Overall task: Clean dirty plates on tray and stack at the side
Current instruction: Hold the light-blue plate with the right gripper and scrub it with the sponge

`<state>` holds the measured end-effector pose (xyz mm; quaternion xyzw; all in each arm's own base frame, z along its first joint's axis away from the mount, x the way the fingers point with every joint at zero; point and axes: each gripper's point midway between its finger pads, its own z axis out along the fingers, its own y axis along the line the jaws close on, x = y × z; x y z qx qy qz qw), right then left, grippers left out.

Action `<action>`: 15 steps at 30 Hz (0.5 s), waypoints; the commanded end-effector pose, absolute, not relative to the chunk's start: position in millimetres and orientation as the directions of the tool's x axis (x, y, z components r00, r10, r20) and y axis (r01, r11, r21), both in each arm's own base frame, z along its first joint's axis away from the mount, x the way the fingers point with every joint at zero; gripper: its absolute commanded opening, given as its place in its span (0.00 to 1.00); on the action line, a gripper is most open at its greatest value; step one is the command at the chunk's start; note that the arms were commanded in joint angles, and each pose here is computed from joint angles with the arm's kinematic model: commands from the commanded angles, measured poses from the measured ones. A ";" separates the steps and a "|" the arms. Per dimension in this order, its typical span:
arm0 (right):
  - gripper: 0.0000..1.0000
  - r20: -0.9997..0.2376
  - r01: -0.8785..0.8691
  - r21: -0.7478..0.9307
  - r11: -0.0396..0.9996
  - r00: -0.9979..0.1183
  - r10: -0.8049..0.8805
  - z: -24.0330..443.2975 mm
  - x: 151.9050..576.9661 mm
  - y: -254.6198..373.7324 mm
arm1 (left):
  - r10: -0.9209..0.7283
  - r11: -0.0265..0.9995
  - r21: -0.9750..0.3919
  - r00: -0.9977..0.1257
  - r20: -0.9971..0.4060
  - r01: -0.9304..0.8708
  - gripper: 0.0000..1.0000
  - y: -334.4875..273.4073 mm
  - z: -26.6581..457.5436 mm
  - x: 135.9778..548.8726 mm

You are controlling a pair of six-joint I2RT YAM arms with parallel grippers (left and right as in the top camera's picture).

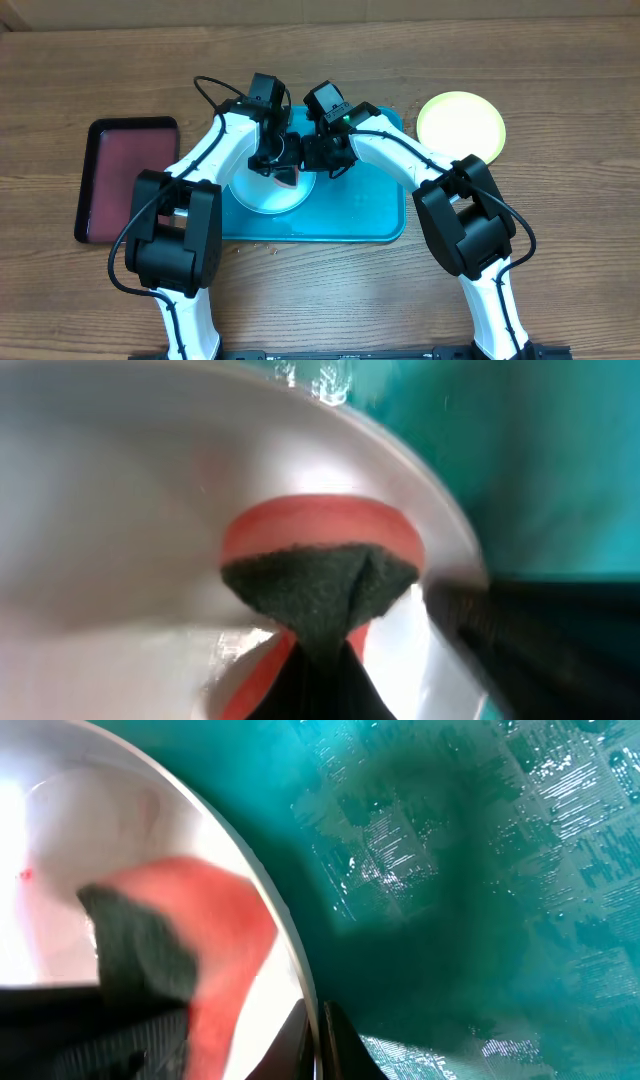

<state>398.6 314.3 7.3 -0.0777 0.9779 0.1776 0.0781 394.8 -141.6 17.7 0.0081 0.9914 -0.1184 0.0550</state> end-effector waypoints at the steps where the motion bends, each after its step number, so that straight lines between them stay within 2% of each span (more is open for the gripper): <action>1: 0.04 -0.129 -0.162 0.274 0.948 -0.983 -0.131 -19.9 387.3 301.2 | 0.095 0.995 -0.028 -0.992 -0.078 0.098 0.04 -107.3 11.3 379.1; 3: 0.04 -0.130 -0.162 0.273 0.948 -0.983 -0.131 -19.9 387.4 301.2 | 0.033 0.987 0.161 -0.996 -0.089 0.019 0.04 -70.8 13.6 380.7; 6: 0.04 -0.130 -0.162 0.274 0.948 -0.983 -0.131 -19.8 387.5 301.2 | -0.067 0.900 0.416 -0.984 -0.162 -0.130 0.04 -15.8 29.2 384.4; 7: 0.04 -0.130 -0.162 0.274 0.948 -0.983 -0.131 -19.8 387.5 301.3 | -0.071 0.882 0.449 -0.982 -0.177 -0.145 0.04 -7.8 32.8 386.3; 12: 0.04 -0.131 -0.163 0.274 0.948 -0.983 -0.131 -19.8 387.7 301.4 | -0.083 0.864 0.466 -0.967 -0.242 -0.191 0.04 2.6 39.4 400.5; 15: 0.04 -0.133 -0.163 0.275 0.948 -0.983 -0.131 -19.7 388.1 301.6 | -0.097 0.897 0.387 -0.951 -0.294 -0.211 0.04 -9.9 36.1 415.6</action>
